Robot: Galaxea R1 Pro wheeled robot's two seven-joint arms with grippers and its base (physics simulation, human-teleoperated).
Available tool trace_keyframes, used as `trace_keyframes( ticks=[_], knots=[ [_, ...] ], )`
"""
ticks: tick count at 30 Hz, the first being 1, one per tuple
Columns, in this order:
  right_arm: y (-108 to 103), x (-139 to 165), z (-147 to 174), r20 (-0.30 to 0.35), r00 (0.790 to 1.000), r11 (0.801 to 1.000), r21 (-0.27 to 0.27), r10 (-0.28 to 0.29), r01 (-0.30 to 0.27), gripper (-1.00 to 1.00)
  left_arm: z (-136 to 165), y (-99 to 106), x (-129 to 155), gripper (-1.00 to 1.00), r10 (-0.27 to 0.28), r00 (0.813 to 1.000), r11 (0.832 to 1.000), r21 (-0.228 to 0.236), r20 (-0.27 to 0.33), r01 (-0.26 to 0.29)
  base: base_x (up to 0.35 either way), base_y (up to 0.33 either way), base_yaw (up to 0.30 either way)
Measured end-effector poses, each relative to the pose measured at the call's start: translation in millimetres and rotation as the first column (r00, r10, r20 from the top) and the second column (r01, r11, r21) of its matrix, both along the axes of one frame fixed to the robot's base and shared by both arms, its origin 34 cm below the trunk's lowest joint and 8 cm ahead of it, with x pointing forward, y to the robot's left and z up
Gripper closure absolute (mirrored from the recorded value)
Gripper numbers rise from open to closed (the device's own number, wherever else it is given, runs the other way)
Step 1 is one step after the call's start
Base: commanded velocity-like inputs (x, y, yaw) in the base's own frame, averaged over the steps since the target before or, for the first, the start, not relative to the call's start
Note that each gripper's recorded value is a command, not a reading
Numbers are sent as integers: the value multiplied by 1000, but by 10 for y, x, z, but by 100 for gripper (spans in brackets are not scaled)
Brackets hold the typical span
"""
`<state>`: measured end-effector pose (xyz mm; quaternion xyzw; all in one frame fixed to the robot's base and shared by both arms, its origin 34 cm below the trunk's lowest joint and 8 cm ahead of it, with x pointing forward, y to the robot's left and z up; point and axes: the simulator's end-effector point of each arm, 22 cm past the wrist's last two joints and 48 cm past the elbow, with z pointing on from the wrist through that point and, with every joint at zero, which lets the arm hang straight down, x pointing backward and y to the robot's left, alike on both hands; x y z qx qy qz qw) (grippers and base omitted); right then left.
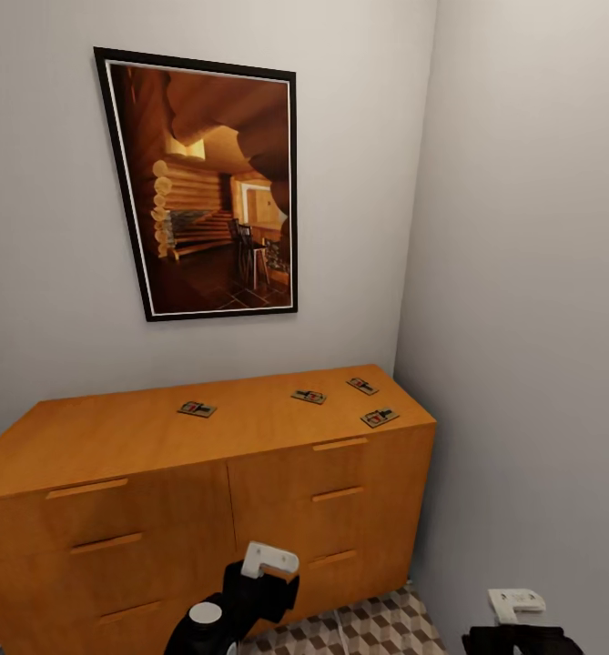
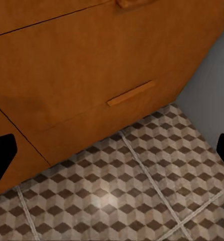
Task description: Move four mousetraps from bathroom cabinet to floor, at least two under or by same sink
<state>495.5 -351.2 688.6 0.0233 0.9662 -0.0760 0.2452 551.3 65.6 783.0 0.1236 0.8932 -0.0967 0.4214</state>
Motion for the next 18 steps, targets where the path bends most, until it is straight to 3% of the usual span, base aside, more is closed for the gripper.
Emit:
trace_keyframes(
  ticks=[8,18],
  knots=[
    [-22,126,249,21,1000,1000,-7,-10,10,-100,503,-382,218,-100,-75,992,997,-13,97,77,0,0,0],
    [-37,440,560,59,998,1000,-8,-21,22,-100,1294,-486,745,-100,-103,964,994,5,246,105,0,0,0]
  ],
)
